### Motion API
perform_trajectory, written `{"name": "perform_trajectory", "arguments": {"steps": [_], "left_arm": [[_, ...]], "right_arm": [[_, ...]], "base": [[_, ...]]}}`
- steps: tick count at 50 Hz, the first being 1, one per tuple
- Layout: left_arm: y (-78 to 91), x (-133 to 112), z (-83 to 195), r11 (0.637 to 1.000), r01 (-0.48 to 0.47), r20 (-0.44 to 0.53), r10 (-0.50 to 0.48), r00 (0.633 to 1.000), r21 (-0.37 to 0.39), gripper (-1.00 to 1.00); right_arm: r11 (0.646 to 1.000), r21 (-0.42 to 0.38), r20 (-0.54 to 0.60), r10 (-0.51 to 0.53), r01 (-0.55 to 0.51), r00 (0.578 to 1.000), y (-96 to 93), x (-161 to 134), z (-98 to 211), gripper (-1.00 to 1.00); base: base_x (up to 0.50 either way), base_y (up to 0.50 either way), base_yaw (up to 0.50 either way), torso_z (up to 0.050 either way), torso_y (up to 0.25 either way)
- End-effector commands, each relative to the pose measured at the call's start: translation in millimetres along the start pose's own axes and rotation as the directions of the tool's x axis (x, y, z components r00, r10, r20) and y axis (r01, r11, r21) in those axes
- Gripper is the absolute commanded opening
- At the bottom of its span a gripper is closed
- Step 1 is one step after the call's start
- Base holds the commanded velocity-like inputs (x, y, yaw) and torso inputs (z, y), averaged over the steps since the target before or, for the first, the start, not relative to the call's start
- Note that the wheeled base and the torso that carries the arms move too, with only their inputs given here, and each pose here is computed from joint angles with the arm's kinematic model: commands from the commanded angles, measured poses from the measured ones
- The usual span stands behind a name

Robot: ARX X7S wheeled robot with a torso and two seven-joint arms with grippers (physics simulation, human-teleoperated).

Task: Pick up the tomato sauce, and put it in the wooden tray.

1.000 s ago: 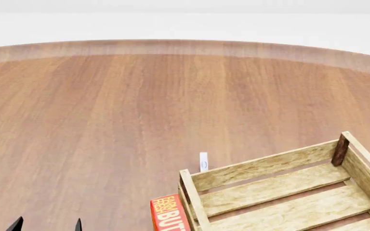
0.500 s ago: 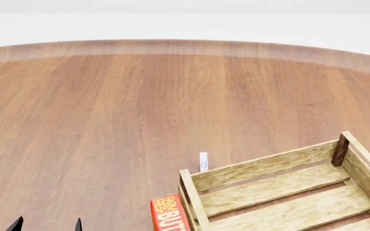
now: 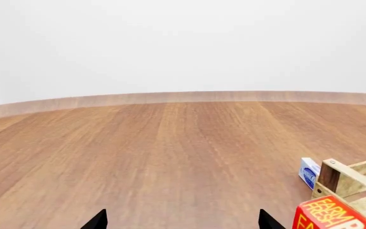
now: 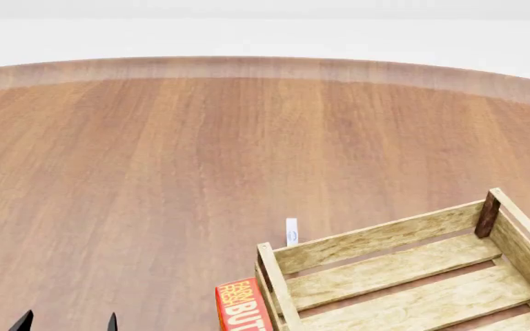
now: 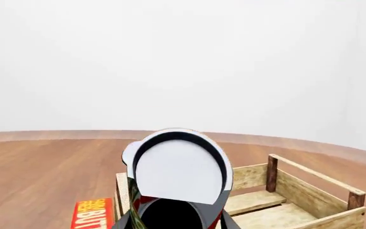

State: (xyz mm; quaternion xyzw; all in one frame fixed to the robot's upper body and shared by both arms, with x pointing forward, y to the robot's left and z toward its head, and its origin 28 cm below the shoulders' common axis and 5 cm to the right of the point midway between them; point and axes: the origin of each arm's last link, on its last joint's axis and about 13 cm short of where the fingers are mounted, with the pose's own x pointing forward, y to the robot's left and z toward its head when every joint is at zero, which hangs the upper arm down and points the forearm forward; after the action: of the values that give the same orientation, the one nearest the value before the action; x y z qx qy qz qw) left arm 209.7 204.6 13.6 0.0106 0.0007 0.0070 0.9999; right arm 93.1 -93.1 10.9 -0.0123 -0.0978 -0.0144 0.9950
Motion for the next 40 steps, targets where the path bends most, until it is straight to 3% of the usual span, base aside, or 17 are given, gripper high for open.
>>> {"name": "perform_trajectory", "arguments": {"steps": [1, 13, 23, 40], "left_arm": [[0.0, 0.3, 0.3, 1.000, 0.000, 0.000, 0.000, 1.000, -0.002, 1.00], [-0.2, 0.5, 0.8, 1.000, 0.000, -0.001, 0.000, 1.000, 0.000, 1.00], [0.1, 0.6, -0.7, 1.000, 0.000, -0.001, 0.000, 1.000, 0.001, 1.00], [0.0, 0.0, 0.2, 1.000, 0.000, -0.001, 0.000, 1.000, 0.001, 1.00]], "right_arm": [[1.000, -0.011, -0.024, -0.017, 0.017, 1.000, -1.6, 31.6, -2.3, -1.00], [0.997, -0.034, -0.078, -0.075, 0.072, 0.994, -5.5, 75.2, -10.0, -1.00], [0.989, -0.058, -0.051, -0.137, 0.134, 0.989, -10.9, 115.2, 5.0, -1.00], [0.983, -0.076, -0.042, -0.169, 0.165, 0.985, -12.3, 144.8, 17.7, -1.00]], "base": [[0.00, 0.00, 0.00, 0.000, 0.000], [0.00, 0.00, 0.00, 0.000, 0.000], [0.00, 0.00, 0.00, 0.000, 0.000], [0.00, 0.00, 0.00, 0.000, 0.000]]}}
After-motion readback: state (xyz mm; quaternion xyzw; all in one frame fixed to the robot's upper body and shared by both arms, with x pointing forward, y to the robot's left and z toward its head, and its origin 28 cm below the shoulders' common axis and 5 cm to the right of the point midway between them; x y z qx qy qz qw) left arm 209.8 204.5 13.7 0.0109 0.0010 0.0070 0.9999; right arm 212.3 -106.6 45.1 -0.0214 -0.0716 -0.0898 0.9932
